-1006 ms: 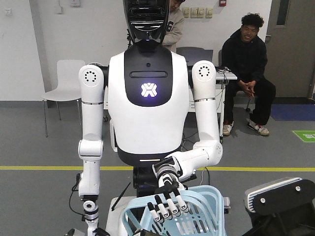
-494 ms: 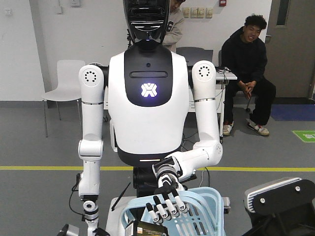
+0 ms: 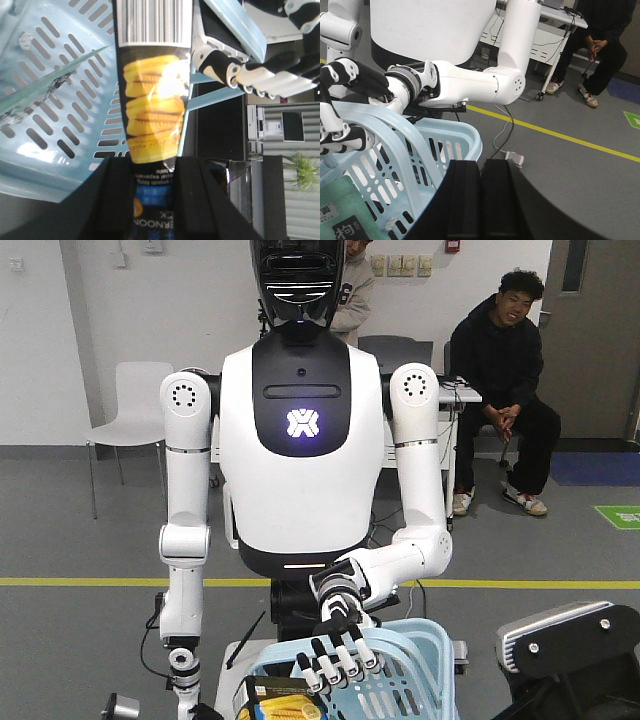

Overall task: Pick snacks and fruit into basket
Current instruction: 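Lower the cracker box into the basket and open the left gripper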

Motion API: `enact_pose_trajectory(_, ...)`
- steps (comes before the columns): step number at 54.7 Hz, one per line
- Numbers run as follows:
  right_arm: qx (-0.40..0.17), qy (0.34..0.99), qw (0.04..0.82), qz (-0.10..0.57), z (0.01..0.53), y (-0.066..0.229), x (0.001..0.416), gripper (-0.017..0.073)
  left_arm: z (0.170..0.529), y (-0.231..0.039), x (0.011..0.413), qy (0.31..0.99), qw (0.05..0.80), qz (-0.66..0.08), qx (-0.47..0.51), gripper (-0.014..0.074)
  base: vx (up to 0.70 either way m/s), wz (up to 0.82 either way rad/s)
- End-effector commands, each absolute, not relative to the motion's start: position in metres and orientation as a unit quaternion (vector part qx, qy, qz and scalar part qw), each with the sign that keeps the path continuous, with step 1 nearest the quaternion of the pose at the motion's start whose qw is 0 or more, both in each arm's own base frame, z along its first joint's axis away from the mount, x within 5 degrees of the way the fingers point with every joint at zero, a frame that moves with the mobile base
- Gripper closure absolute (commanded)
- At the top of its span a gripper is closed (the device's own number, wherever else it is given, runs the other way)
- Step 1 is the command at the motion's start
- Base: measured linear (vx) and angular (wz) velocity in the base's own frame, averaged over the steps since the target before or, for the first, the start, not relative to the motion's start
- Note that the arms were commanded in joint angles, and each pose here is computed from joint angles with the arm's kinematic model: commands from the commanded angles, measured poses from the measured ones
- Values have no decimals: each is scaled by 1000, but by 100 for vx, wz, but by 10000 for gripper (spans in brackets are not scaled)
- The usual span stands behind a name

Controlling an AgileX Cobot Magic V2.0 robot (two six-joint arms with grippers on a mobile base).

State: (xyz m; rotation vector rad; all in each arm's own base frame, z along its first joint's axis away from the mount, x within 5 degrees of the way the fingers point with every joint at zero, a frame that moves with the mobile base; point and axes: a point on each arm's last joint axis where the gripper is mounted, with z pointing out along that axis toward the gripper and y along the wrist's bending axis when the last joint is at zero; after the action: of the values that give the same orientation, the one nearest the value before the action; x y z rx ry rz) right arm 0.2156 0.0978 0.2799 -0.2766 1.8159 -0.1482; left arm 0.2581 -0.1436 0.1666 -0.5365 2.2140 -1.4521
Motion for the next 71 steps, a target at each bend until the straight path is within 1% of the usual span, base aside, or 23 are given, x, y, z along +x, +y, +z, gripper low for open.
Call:
enact_pose_trajectory(1, -117, 760, 635, -77, 298, 95, 216, 568, 190, -147, 264, 755, 235, -578, -202, 591, 0, 0)
enact_pose_trajectory(7, -117, 760, 635, -77, 298, 95, 216, 568, 186, -148, 265, 750, 228, -584, -212, 591, 0, 0)
enact_pose_trajectory(13, -117, 760, 635, -77, 298, 95, 216, 568, 180, -153, 270, 735, 203, -607, -224, 591, 0, 0)
enact_pose_trajectory(24, -117, 760, 635, -77, 298, 95, 216, 568, 179, -160, 285, 720, 200, -630, -213, 591, 0, 0)
enact_pose_trajectory(40, -117, 760, 635, -77, 298, 95, 216, 568, 170, -161, 290, 729, 196, -617, -222, 591, 0, 0)
enact_pose_trajectory(53, -118, 760, 634, -76, 298, 95, 216, 568, 161, -160, 294, 722, 194, -616, -248, 591, 0, 0)
enact_pose_trajectory(66, -119, 761, 634, -74, 297, 96, 216, 568, 157, -161, 294, 724, 204, -618, -229, 588, 0, 0)
enact_pose_trajectory(71, -119, 761, 634, -74, 297, 96, 216, 568, 157, -161, 294, 724, 204, -618, -229, 575, 0, 0)
